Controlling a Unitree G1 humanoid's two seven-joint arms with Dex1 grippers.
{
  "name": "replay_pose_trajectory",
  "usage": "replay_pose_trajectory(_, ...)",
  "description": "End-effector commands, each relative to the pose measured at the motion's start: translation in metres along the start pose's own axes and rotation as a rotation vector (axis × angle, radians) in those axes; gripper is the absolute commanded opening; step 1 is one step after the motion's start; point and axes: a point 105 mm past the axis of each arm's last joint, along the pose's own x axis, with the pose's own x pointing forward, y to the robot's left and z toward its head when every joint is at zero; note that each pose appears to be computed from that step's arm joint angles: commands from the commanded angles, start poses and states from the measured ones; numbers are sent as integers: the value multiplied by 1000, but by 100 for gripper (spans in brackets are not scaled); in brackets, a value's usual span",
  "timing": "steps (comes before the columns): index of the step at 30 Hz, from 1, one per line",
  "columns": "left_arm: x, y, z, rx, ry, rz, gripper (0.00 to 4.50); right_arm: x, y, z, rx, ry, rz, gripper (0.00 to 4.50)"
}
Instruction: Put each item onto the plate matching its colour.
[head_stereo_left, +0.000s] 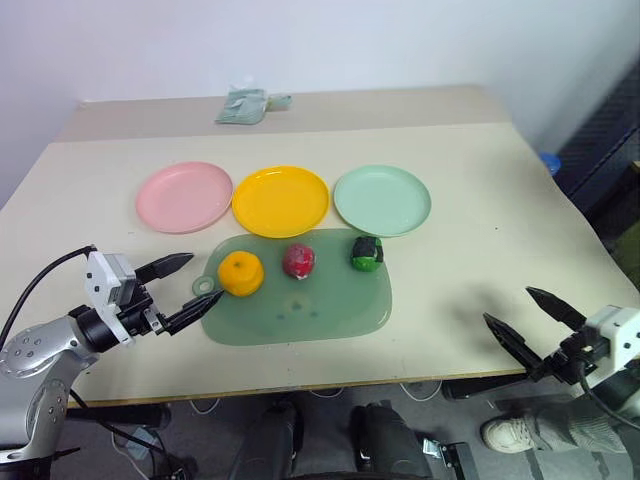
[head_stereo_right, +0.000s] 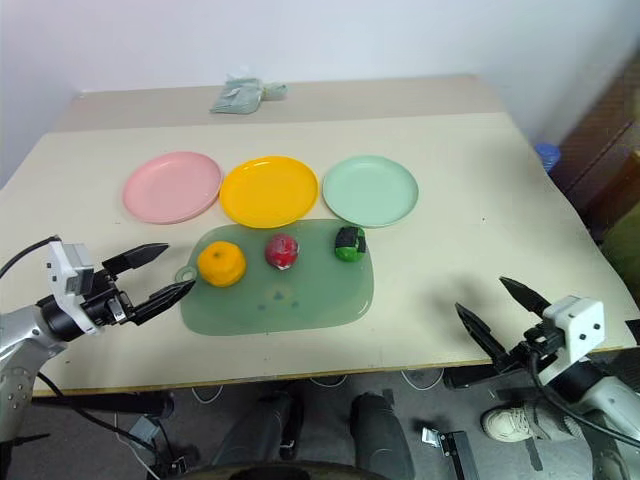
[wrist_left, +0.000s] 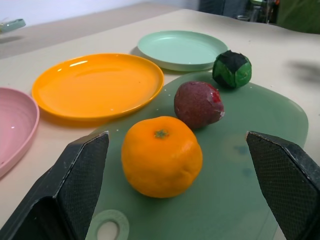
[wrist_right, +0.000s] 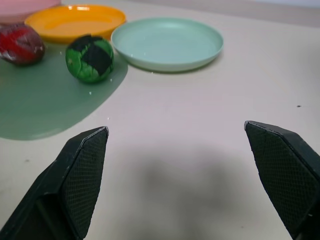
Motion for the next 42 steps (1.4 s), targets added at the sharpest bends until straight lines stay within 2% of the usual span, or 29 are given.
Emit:
replay_pose_trajectory(1, -4, 0, 8, 48, -27, 4, 450, -6, -1, 27, -50, -59, 19, 445)
replay_pose_trajectory(8, -3, 2, 6, 32, -35, 16, 450, -15, -1, 37, -48, -67, 23, 445)
replay_pose_trajectory(13, 0, 4, 7, 29, -48, 30, 450, -9, 8, 45, -52, -80, 38, 445)
replay_pose_trajectory(19, 13, 4, 1, 23, -44, 59, 450, 22, 34, 64, -58, -132, 120, 445)
replay_pose_trajectory(24, 26, 5, -6, 3, -28, 74, 450, 63, 57, 75, -70, -141, 275, 445)
replay_pose_trajectory(30, 36, 10, -13, -7, 1, 88, 450, 106, 79, 72, -65, -84, 482, 445)
replay_pose_trajectory(35, 38, 9, -19, -17, 15, 79, 450, 110, 76, 59, -88, -30, 581, 445)
replay_pose_trajectory(42, 44, 7, -28, -23, 50, 72, 450, 108, 69, 67, -120, -29, 635, 445)
